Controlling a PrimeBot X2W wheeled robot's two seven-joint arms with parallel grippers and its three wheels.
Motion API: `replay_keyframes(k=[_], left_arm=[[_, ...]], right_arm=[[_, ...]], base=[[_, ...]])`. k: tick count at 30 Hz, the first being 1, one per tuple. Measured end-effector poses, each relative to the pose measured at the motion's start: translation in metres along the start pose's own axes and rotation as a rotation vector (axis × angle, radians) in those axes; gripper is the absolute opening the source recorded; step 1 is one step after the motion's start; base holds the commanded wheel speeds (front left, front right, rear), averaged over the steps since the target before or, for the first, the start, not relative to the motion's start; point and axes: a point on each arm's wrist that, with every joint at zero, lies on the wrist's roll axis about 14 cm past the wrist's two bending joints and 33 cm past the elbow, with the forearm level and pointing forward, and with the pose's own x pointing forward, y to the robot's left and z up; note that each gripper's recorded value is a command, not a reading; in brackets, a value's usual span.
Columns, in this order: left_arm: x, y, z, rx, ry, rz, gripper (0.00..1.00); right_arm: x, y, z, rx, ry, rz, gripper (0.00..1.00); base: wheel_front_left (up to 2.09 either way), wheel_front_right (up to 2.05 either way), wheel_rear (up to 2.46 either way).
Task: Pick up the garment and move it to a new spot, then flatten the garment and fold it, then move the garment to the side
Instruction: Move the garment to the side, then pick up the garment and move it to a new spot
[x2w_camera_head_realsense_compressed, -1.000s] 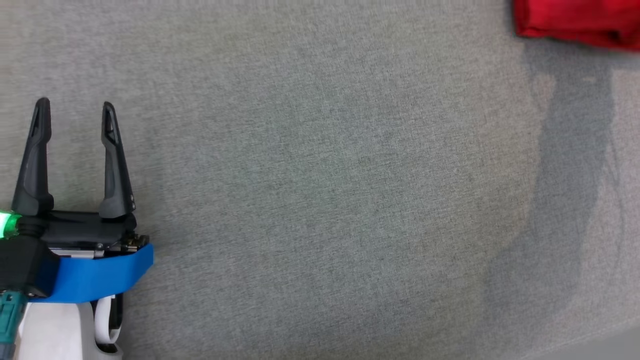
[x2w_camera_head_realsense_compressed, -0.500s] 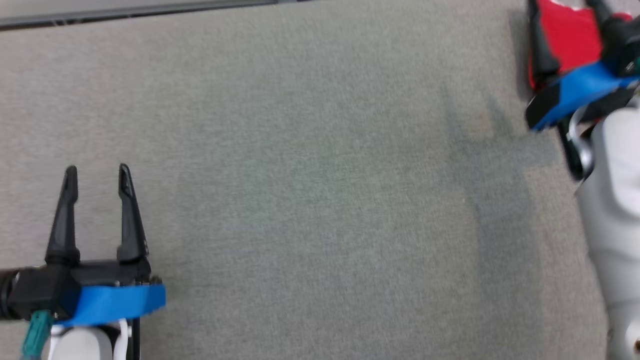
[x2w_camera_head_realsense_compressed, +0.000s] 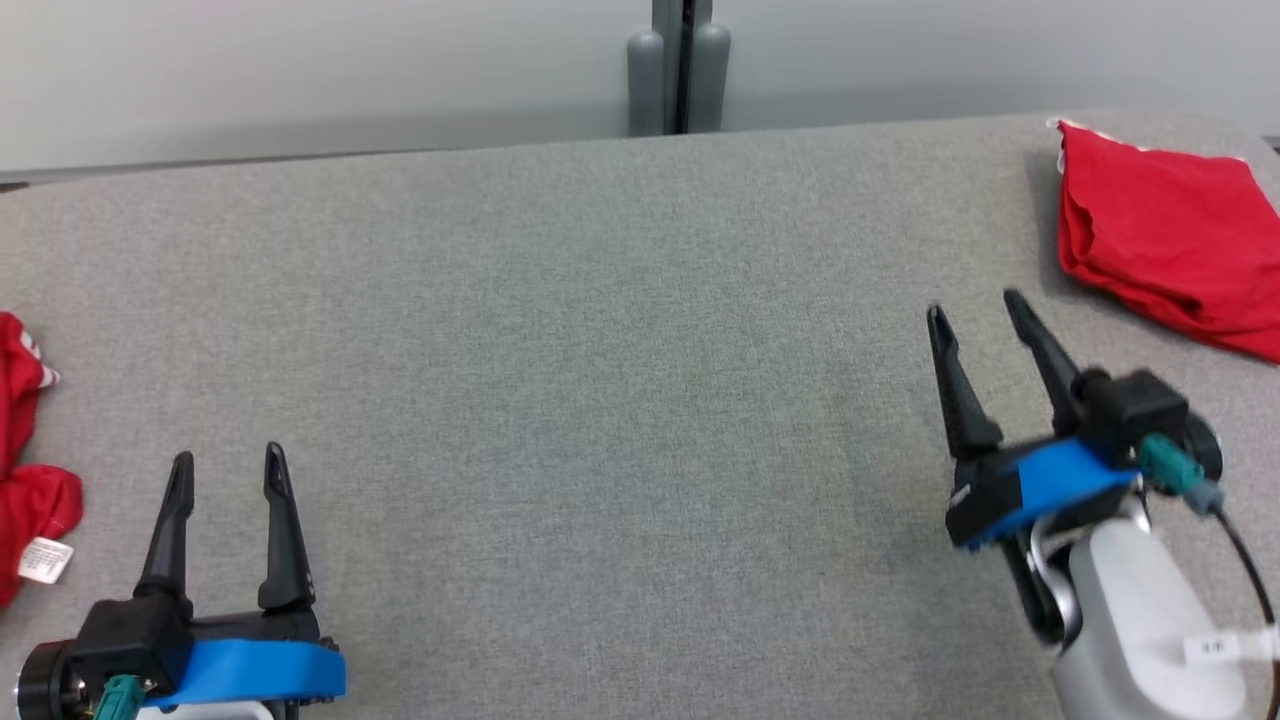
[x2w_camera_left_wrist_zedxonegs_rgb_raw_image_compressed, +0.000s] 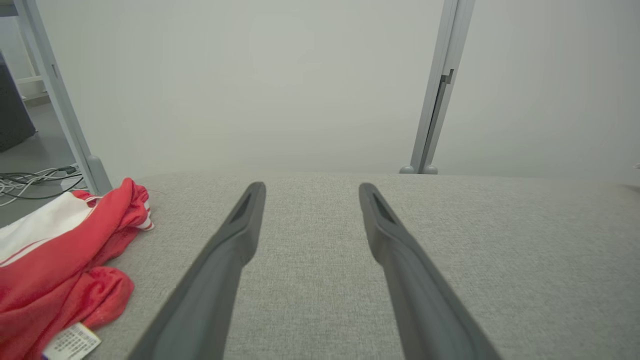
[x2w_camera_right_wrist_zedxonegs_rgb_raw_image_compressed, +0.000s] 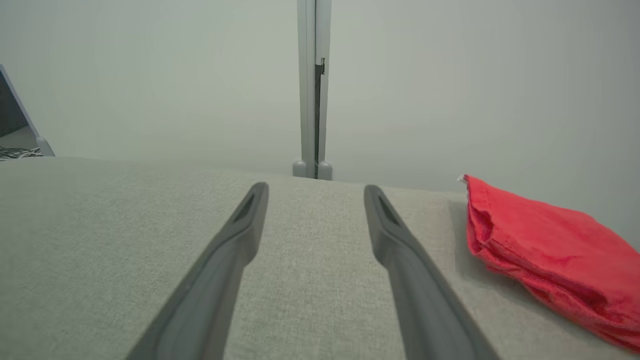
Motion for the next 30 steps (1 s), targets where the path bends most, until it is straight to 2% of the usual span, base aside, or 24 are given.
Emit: replay_keyframes(k=[8,17,30], left_arm=[[-0.017,0.005,-0.005,-0.012,0.024,0.021,1.00],[-0.041,0.011,-0.008,-0.018,0.041,0.041,1.00],[-0.059,0.015,-0.008,-0.010,0.041,0.058,1.00]], right_arm=[[-0.046,0.009,-0.024,0.088,0.054,-0.040,1.00],[-0.078,0.006,-0.025,0.094,0.060,-0.075,1.00],[-0.097,0.007,-0.024,0.107,0.056,-0.086,1.00]], base=[[0.00,0.00,0.00],[0.00,0.00,0.00],[0.00,0.00,0.00]])
